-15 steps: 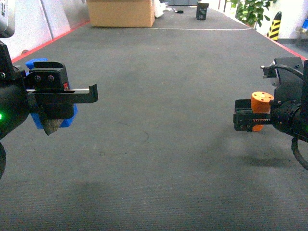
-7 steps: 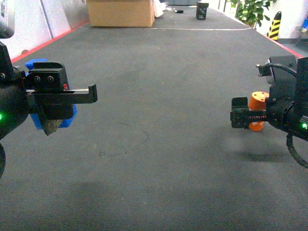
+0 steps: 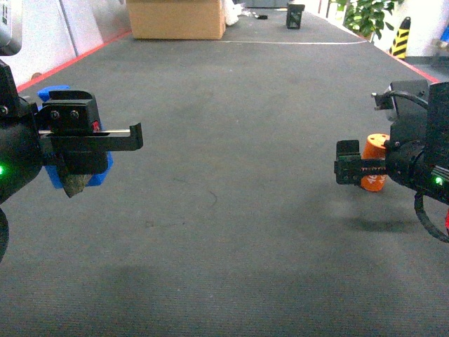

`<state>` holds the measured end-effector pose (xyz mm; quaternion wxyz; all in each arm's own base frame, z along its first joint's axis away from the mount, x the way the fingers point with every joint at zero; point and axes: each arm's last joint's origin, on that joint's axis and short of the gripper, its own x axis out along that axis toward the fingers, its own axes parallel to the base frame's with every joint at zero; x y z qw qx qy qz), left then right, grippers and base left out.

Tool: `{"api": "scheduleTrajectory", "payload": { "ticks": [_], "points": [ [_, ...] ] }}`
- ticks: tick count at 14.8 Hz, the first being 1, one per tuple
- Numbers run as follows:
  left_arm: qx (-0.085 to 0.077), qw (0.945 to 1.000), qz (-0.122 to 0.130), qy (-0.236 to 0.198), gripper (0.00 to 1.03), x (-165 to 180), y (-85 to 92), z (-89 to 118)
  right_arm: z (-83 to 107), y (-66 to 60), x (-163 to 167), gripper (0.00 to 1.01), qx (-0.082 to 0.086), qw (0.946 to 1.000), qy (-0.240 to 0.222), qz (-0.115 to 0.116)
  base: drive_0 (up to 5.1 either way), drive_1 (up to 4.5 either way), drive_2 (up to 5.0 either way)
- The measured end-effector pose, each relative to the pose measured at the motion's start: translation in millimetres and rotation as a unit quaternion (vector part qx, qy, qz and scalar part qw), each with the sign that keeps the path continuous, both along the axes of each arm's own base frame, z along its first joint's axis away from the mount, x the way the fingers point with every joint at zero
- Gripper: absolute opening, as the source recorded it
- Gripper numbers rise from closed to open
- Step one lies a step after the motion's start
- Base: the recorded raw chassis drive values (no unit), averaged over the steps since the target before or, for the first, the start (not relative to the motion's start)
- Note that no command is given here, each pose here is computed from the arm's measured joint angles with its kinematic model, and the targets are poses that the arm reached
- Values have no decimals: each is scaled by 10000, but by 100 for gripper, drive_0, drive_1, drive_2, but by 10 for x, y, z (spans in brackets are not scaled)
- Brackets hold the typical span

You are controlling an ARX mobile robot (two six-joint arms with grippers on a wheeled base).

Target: Sort blue parts and orange caps into right shelf containers

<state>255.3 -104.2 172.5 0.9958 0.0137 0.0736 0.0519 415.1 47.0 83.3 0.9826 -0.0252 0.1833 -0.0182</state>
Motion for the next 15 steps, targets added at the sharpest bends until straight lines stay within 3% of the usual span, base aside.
{"api": "scheduleTrajectory", "payload": {
  "ticks": [12,13,15],
  "points": [
    [0,10000,-2,0,40,0,0,0,-62,-33,53,98,-6,10000,-36,-21,0,0,0],
    [0,10000,-2,0,40,0,0,0,-57,-49,57,95,-15,10000,-73,-38,0,0,0],
    [0,10000,0,0,40,0,0,0,-55,-50,58,73,-47,9999,-83,-31,0,0,0]
  ]
}}
